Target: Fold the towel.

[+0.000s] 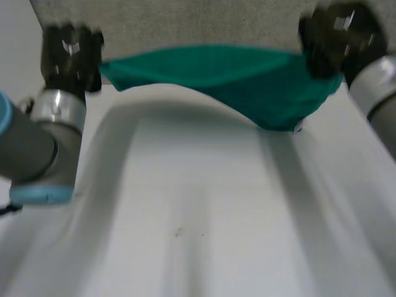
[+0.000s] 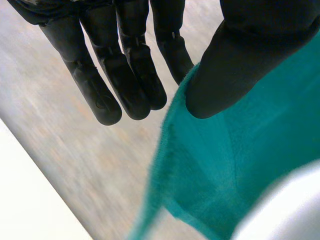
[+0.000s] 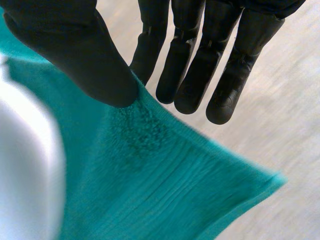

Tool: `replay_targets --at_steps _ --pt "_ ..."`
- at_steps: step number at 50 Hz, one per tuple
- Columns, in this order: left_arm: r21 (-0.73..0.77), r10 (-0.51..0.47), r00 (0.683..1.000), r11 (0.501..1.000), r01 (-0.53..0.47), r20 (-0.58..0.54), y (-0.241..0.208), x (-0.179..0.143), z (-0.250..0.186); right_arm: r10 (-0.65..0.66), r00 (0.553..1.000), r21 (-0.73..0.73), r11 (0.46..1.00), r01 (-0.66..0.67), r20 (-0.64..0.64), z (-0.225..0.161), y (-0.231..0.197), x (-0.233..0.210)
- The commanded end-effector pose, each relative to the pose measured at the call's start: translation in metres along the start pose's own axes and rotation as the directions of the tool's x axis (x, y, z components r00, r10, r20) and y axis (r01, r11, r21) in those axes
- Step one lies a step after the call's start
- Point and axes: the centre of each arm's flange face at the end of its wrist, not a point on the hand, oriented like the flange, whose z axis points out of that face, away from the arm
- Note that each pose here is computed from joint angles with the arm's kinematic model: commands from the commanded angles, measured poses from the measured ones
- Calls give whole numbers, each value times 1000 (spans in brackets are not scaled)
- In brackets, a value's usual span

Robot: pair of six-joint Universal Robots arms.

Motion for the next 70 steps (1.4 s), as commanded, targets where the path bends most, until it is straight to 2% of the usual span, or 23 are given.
replay_targets --at_steps 1,6,11,15,17,20,23,24,27,30,31,39,45,55,60,70 --pt "-240 15 993 970 -44 -120 58 18 -70 10 971 -436 895 98 239 -69 83 -48" --pt "-317 10 988 947 -59 -155 76 23 -91 34 950 -500 856 133 311 -88 117 -69" --pt "-345 13 989 936 -63 -145 84 18 -94 38 957 -474 874 107 287 -81 131 -72" --pt "-353 20 992 933 -65 -128 87 13 -91 85 980 -476 879 10 178 -70 138 -51" --pt "-352 22 992 934 -64 -124 87 12 -91 153 983 -492 866 -87 96 -66 144 -36" --pt "-349 22 993 935 -62 -116 86 10 -89 250 968 -488 849 -203 34 -64 144 -24" --pt "-355 28 995 933 -62 -101 88 5 -87 286 958 -492 838 -237 27 -65 145 -22" --pt "-355 28 995 933 -62 -100 88 5 -87 315 949 -514 820 -253 35 -69 149 -21" --pt "-356 29 995 932 -62 -97 89 4 -86 329 944 -549 796 -253 41 -74 153 -22" --pt "-358 30 995 931 -62 -96 89 4 -86 364 930 -638 729 -249 53 -93 162 -22" --pt "-360 29 995 931 -63 -97 90 4 -87 364 929 -645 726 -239 65 -95 163 -24" --pt "-359 30 995 931 -62 -95 90 4 -85 292 930 -672 737 -69 224 -118 173 -40" --pt "-356 31 995 933 -62 -92 90 3 -83 292 926 -685 727 -54 238 -128 178 -46" --pt "-352 19 998 935 -38 -58 92 -3 -74 246 942 -635 771 -48 228 -122 189 -47" --pt "-354 -10 999 935 -6 -45 92 -4 -73 256 940 -655 754 -49 224 -118 204 -49" --pt "-359 -15 999 933 0 -40 93 -6 -73 242 948 -652 757 -53 204 -110 210 -44"
